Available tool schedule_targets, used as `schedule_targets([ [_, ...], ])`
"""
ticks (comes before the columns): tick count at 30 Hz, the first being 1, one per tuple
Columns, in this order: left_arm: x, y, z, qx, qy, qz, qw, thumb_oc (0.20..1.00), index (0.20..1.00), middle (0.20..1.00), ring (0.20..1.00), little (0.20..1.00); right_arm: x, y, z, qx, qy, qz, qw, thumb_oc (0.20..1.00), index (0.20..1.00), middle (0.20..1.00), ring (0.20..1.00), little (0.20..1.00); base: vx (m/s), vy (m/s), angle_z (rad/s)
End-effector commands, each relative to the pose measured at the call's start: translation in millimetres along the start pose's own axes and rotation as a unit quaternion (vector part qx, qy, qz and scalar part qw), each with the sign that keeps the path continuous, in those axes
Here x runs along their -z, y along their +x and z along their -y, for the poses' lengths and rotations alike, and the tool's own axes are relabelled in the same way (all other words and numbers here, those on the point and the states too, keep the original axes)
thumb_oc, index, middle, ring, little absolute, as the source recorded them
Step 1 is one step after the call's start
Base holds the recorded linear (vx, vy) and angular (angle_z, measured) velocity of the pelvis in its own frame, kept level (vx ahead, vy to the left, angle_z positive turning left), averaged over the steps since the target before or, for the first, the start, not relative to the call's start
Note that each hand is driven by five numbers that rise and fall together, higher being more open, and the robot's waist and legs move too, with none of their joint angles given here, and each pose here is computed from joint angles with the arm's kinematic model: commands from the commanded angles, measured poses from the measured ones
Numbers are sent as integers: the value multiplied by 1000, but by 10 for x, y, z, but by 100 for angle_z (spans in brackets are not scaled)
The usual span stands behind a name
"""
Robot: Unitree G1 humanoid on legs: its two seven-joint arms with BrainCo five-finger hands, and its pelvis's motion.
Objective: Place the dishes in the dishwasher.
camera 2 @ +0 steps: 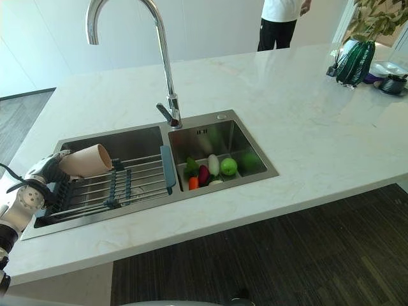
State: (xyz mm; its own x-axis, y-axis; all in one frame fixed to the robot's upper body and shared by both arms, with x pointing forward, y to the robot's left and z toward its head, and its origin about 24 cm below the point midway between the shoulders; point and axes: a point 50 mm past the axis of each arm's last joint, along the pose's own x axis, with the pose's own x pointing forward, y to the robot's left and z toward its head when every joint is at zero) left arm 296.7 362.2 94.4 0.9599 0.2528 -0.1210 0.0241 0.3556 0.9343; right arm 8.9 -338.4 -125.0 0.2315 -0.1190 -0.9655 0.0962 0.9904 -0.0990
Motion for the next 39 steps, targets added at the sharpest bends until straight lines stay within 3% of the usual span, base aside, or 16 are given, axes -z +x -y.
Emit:
schedule_targets([
  [1, -175, 28, -739, -150, -97, 54, 982, 200, 200, 200, 200, 200, 25, 29, -60, 3, 27, 10, 1000, 1000, 1000, 1000, 1000, 1000, 0, 0, 0],
  [6, -507, -71, -976, -206, -223, 157, 940, 200, 200, 200, 200, 200, 134, 59, -200, -12, 55, 12, 998, 1000, 1000, 1000, 1000, 1000, 8, -94, 8],
  [8, -927, -392, -1120, -223, -353, 304, 856, 200, 200, 200, 200, 200, 212, 111, -417, -36, 60, 16, 997, 1000, 1000, 1000, 1000, 1000, -1, -498, 23],
  [9, -1051, -576, -1013, -215, -392, 349, 824, 200, 200, 200, 200, 200, 150, 144, -491, -44, 69, 29, 996, 1000, 1000, 1000, 1000, 1000, -20, -427, 27],
  [15, -1143, -937, -699, -172, -492, 407, 750, 200, 200, 200, 200, 200, -181, 226, -635, -67, 14, 57, 996, 1000, 1000, 1000, 1000, 1000, -30, -372, 13],
  [19, -1224, -980, -594, -136, -530, 446, 709, 200, 200, 200, 200, 200, -380, 244, -622, -44, -2, 79, 996, 1000, 1000, 1000, 1000, 1000, -167, -209, 62],
  [23, -1390, -1009, -555, -95, -559, 474, 674, 200, 200, 200, 200, 200, -564, 194, -438, -21, 18, 112, 993, 1000, 1000, 1000, 1000, 1000, -340, -231, 66],
  [29, -1506, -975, -511, -63, -582, 497, 641, 200, 200, 200, 200, 200, -500, 198, -436, -16, 47, 116, 992, 1000, 1000, 1000, 1000, 1000, -322, -49, 96],
  [34, -1641, -977, -473, -40, -584, 514, 627, 200, 200, 200, 200, 200, -591, 210, -469, -5, 66, 132, 989, 1000, 1000, 1000, 1000, 1000, -421, 270, 140],
  [39, -1655, -1028, -455, -26, -585, 507, 632, 200, 200, 200, 200, 200, -902, 196, -489, -4, 9, 166, 986, 1000, 1000, 1000, 1000, 1000, -492, 458, 123],
])
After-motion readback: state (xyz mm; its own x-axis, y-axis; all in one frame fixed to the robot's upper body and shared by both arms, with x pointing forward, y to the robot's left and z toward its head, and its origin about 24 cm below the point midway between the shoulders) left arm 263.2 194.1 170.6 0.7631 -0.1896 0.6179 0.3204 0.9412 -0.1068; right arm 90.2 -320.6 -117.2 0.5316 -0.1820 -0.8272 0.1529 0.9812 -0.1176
